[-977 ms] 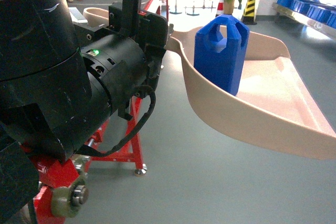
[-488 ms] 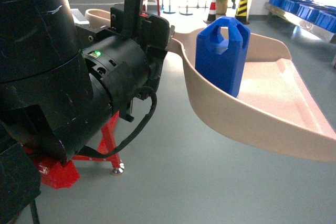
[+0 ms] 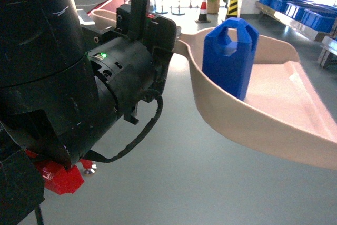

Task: Place part in tray to right shelf

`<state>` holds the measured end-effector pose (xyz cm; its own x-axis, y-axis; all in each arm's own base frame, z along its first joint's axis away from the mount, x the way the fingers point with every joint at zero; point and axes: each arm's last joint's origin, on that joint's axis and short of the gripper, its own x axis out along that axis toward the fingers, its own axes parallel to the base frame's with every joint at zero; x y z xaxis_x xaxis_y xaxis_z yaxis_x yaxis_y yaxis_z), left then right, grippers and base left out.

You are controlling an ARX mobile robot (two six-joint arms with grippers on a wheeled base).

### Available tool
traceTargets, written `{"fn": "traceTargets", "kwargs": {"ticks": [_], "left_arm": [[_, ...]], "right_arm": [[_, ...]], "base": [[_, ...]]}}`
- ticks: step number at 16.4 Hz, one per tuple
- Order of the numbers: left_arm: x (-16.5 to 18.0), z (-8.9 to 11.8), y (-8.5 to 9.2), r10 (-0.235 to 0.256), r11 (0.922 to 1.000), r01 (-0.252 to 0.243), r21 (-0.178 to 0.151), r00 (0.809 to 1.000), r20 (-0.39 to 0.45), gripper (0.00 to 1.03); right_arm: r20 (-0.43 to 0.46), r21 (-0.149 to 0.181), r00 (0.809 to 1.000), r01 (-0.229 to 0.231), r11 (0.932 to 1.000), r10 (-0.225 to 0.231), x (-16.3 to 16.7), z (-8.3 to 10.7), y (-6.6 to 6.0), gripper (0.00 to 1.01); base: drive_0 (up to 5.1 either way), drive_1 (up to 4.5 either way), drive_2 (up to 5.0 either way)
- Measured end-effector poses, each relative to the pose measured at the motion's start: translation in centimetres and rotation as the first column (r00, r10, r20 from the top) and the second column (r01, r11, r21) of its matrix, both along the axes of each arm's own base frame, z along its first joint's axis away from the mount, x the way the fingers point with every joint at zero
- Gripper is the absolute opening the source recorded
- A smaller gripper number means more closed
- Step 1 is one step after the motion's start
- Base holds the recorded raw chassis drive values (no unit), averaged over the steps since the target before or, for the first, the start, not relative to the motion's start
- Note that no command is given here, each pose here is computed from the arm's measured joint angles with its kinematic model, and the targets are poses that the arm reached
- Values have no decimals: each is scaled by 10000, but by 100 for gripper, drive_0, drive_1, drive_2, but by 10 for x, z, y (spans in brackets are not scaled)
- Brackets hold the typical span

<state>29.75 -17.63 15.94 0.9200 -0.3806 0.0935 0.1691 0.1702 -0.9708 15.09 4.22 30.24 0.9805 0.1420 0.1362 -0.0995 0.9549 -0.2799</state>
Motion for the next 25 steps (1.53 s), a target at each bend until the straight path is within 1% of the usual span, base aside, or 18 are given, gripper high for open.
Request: {"fn": "traceTargets", "kwargs": {"ticks": [1,2,3,5,9,10,14,15,17,25], "left_arm": [[0,0,-1,-73,10000,73,-7,10000,14,18],[0,0,1,31,10000,-31,0,10000,0,18],[2,0,3,145,9999,-145,-8,9999,4,18],[3,0,5,252,9997,-252,-1,9997,-10,18],[1,0,3,141,9999,-141,-20,9999,16,18],[2,-1,3,153,9999,-153,31,9999,-53,18],[2,0,3,151,9999,-151,-31,9999,19,18],[2,-1,4,198,9998,-198,30,9998,-71,18],[2,0,4,197,9998,-197,-22,9998,-2,18],[2,0,4,193,9998,-193,0,9998,-30,18]], "right_arm": [[13,-4,10000,-57,10000,57,0,0,0,98],[30,-6,9998,-171,9999,171,0,0,1,98],[-7,-16,9999,-155,9999,155,0,0,1,98],[19,-10,9999,-167,9999,167,0,0,1,98],[34,-6,9998,-171,9999,171,0,0,1,98],[15,-11,9999,-171,9999,171,0,0,1,98],[41,-3,9998,-171,9999,171,-1,0,1,98],[-14,-20,9999,-167,9999,167,0,0,1,98],[1,-15,9999,-167,9999,167,0,0,1,98],[12,-12,9999,-167,9999,167,0,0,1,98]], "base": [[508,-238,-238],[508,-238,-238],[15,220,-189],[5,413,-402],[-7,406,-420],[-11,406,-427],[-8,408,-425],[9,426,-407],[7,424,-409],[11,428,-406]]}}
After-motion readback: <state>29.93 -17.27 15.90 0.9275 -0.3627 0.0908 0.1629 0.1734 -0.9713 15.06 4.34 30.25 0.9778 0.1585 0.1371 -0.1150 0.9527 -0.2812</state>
